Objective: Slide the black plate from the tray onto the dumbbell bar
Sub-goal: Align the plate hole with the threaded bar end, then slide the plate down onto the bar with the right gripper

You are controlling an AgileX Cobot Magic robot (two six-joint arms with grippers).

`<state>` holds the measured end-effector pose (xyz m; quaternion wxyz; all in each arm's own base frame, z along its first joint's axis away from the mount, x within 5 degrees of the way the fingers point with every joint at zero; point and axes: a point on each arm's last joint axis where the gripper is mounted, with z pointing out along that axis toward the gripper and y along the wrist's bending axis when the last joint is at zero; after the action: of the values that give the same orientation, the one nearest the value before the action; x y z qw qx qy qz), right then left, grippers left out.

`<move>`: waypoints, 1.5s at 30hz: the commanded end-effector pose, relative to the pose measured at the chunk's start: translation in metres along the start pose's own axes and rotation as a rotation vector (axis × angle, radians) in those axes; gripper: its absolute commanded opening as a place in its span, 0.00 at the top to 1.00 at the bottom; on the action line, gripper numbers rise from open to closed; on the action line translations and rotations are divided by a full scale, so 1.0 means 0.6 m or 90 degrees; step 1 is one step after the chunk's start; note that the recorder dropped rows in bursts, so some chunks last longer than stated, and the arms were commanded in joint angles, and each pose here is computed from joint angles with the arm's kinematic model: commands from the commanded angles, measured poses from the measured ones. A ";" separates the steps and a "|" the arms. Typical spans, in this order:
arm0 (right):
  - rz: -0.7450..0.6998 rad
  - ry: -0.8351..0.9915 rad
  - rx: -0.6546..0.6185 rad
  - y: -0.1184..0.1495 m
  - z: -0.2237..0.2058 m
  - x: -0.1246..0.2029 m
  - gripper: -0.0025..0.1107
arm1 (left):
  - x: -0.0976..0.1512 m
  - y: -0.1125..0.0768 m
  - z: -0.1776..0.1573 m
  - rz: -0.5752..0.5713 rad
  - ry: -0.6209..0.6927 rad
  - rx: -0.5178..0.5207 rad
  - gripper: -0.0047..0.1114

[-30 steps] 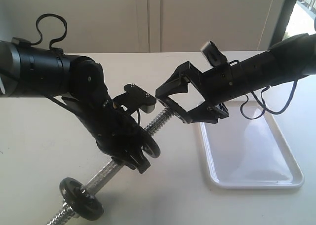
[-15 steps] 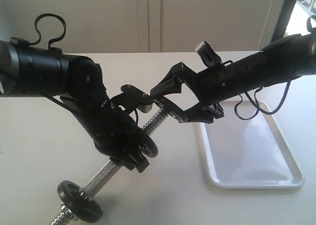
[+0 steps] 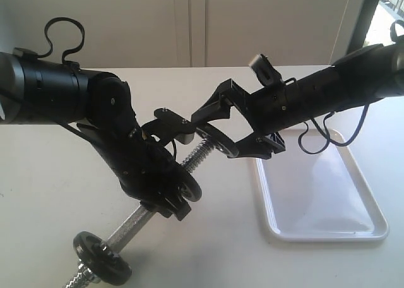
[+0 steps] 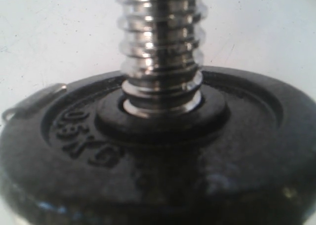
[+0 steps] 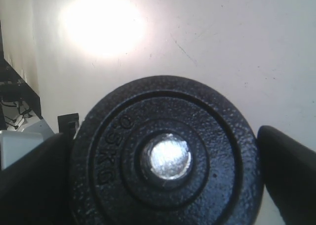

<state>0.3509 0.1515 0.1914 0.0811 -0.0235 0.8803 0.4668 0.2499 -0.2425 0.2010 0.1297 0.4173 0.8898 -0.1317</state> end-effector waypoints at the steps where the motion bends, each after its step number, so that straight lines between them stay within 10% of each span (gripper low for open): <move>1: 0.010 0.037 -0.058 0.024 0.005 0.013 0.98 | -0.026 -0.011 -0.035 -0.031 -0.098 0.008 0.96; 45: -0.023 0.075 -0.122 0.048 0.015 0.027 0.98 | -0.030 -0.010 -0.048 -0.053 -0.125 -0.001 0.96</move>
<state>0.3425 0.1689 0.1887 0.0514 -0.0316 0.8659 0.4965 0.2518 -0.2437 0.2090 0.1558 0.3880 0.8970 -0.1436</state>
